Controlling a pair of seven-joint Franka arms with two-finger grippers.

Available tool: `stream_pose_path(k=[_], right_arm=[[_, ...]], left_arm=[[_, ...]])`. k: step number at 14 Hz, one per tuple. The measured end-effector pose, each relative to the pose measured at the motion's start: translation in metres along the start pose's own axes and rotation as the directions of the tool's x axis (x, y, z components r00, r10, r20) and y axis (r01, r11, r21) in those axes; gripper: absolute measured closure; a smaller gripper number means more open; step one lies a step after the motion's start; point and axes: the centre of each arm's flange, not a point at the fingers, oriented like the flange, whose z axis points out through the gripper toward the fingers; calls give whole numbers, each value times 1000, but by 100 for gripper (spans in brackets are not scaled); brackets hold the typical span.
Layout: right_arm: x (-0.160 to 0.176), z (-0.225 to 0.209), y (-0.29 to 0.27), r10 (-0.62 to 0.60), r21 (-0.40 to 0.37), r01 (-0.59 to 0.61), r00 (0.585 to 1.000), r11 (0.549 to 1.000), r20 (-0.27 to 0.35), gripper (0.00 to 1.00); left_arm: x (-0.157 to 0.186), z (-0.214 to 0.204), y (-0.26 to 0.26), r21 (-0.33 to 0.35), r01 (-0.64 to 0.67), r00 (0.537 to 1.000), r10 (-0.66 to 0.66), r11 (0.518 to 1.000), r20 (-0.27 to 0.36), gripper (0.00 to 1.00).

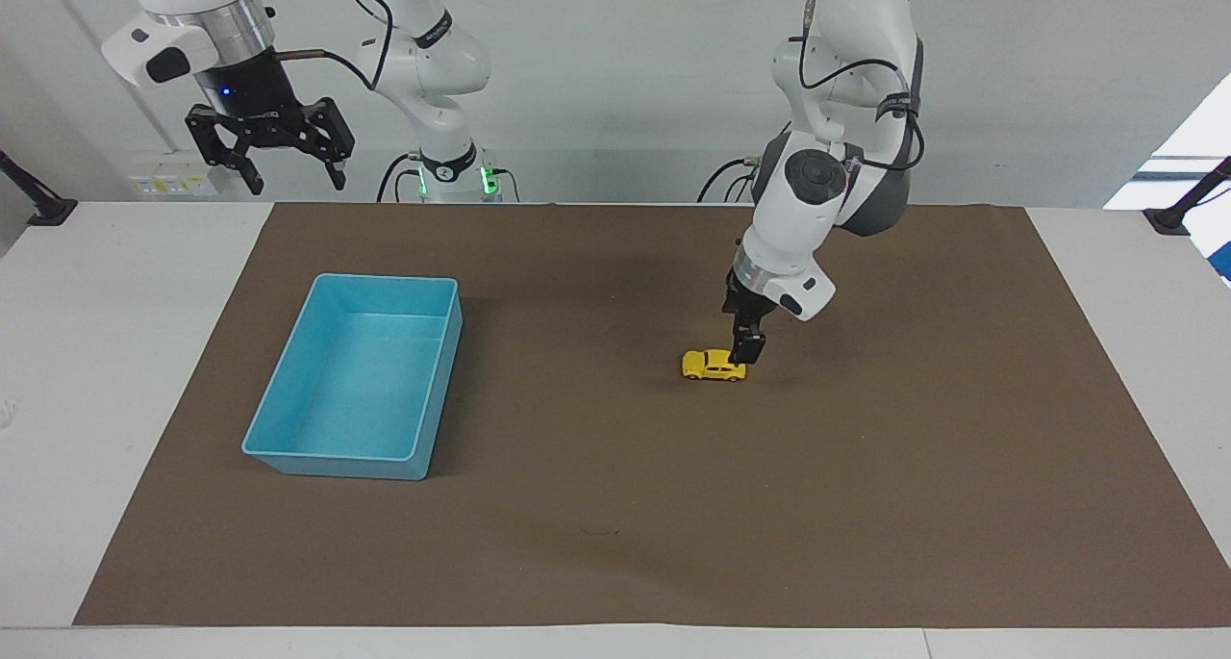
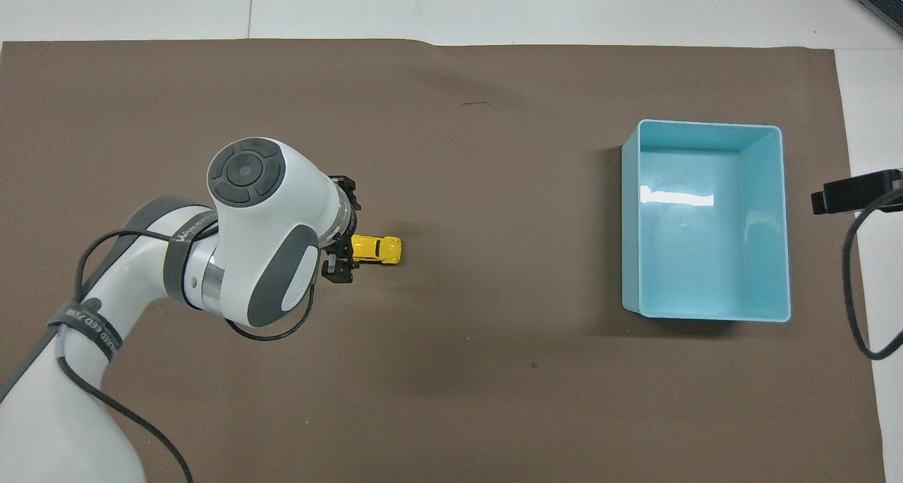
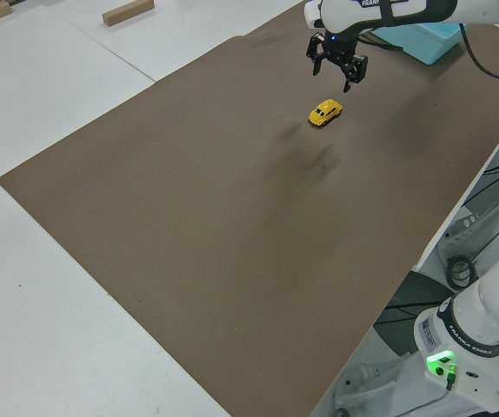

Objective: Wind up and store yellow beetle car
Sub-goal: 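Lower the left gripper onto the yellow car and grip it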

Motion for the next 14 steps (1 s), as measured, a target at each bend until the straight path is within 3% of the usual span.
stream_pose_path(k=[4,8,12,14], right_arm=[[0,0,0,0,0,0,1000,1000,0,0],[0,0,0,0,0,0,1000,1000,0,0],[0,0,0,0,0,0,1000,1000,0,0],[0,0,0,0,0,0,1000,1000,0,0]], left_arm=[[-6,30,-9,-24,46,999,-46,999,7,0],[-21,75,-18,5,53,999,-53,999,-8,0],[-19,76,-16,4,58,998,-58,998,-9,0],[-19,76,-16,4,58,998,-58,998,-9,7]])
